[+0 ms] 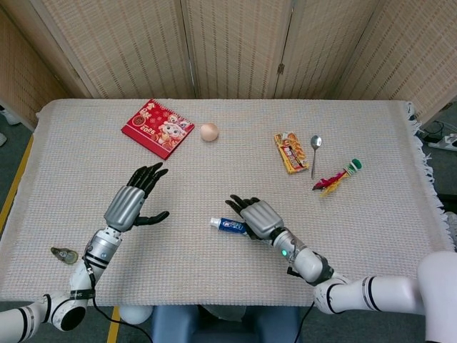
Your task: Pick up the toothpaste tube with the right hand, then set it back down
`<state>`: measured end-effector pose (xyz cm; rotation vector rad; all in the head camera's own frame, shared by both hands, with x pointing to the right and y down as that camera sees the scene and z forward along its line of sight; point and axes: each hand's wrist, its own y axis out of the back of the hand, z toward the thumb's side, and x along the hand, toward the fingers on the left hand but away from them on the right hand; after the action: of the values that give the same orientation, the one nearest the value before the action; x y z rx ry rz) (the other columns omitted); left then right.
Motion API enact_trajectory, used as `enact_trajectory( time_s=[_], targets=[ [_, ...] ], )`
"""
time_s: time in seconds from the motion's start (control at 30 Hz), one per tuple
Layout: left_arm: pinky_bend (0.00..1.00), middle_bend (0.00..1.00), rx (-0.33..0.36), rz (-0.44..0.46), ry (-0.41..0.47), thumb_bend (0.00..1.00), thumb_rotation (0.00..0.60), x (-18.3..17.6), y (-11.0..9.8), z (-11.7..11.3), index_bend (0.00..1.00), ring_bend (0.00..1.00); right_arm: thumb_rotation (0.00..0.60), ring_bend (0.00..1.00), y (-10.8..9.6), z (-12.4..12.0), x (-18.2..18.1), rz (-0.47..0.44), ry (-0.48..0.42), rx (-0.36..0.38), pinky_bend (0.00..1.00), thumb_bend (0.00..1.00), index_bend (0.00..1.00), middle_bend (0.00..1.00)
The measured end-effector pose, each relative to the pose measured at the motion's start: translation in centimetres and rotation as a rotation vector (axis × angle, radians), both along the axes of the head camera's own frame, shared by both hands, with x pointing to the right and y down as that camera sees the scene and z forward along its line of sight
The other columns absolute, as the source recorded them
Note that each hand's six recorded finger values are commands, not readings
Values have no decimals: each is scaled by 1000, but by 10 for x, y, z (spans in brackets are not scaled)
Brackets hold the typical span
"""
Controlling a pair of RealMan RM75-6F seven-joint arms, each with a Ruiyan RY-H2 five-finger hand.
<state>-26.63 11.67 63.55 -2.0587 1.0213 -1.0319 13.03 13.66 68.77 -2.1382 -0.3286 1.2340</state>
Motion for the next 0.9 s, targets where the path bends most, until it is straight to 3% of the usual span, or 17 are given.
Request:
enact_trajectory(
  time_s=[0.1, 0.2, 0.27, 0.33, 0.5, 0.67, 0.9],
  targets=[
    [0, 11, 2, -34, -71, 130, 67, -20, -2, 2, 0, 0, 600, 119, -5, -9, 16, 50, -19, 26, 105, 705, 0, 0],
    [0, 13, 6, -60, -136, 131, 286, -40, -3, 1, 1, 3, 600, 201, -13, -21, 39, 111, -36, 74, 131, 705, 6, 56],
    [0, 46, 15, -80, -175, 155, 521, -54, -3, -3, 21, 29, 600, 231, -18, -30, 58, 151, -39, 126, 147, 704, 34, 97],
    [0, 92, 34, -95, -193, 199, 600, -63, -4, -7, 49, 67, 600, 241, -21, -40, 80, 191, -34, 191, 148, 703, 51, 100],
    [3, 141, 119, -139, -306, 240, 600, -99, 1, -16, 103, 97, 600, 241, -17, -67, 145, 305, 20, 331, 149, 703, 51, 116],
    [0, 146, 98, -187, -367, 242, 600, -126, 22, -22, 120, 97, 600, 215, 7, -96, 210, 373, 90, 386, 147, 702, 52, 119],
    [0, 146, 73, -262, -455, 241, 600, -155, 67, -40, 121, 83, 600, 205, 44, -124, 258, 464, 130, 455, 111, 679, 54, 119]
  ],
)
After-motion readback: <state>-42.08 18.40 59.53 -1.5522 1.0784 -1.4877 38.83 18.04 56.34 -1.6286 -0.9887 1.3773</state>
